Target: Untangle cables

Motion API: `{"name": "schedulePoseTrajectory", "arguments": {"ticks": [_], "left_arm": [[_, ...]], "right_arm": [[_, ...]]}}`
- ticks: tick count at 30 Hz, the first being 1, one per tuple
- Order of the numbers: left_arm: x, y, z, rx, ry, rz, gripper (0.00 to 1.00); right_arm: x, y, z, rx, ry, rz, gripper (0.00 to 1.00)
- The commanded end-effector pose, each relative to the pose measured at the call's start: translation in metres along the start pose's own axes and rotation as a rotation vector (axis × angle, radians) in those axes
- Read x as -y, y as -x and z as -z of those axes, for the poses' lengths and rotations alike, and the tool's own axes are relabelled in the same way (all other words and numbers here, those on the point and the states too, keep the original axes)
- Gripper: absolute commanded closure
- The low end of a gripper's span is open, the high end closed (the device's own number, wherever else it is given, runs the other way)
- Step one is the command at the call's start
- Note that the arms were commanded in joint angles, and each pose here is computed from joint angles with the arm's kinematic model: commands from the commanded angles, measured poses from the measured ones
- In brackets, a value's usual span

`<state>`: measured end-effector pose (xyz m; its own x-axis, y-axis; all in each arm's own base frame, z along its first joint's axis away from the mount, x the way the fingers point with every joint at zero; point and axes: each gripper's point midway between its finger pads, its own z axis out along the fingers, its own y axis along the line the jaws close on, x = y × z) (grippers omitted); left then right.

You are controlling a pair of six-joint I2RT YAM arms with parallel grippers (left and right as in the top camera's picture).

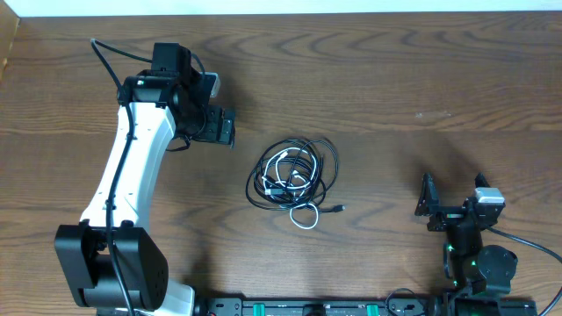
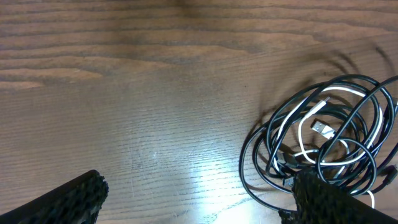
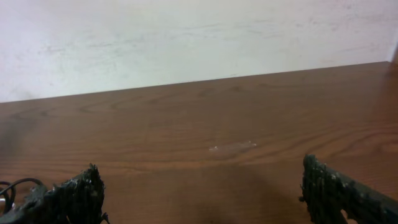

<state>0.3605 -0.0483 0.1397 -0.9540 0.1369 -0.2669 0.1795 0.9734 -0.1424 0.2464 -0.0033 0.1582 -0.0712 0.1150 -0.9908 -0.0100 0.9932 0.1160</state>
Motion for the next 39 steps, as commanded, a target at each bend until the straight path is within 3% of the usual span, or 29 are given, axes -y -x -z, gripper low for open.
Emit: {"name": "schedulePoseTrajectory", "arguments": {"ticks": [1,20,39], "left_arm": [[0.000,0.011,0.015,0.053,0.008,-0.012,0.04],[0.007,0.037,0.044,0.144,-0.009,-0.032,0.00],[0.011,0.037,0.047,0.143,-0.028,-0.034,0.00]], "right_arm": [[0.002,0.000,0.000,0.002,-0.009,0.013,0.01],[0.002,0.000,0.000,0.002,-0.009,0.013,0.01],[0.002,0.000,0.000,0.002,-0.009,0.013,0.01]]}}
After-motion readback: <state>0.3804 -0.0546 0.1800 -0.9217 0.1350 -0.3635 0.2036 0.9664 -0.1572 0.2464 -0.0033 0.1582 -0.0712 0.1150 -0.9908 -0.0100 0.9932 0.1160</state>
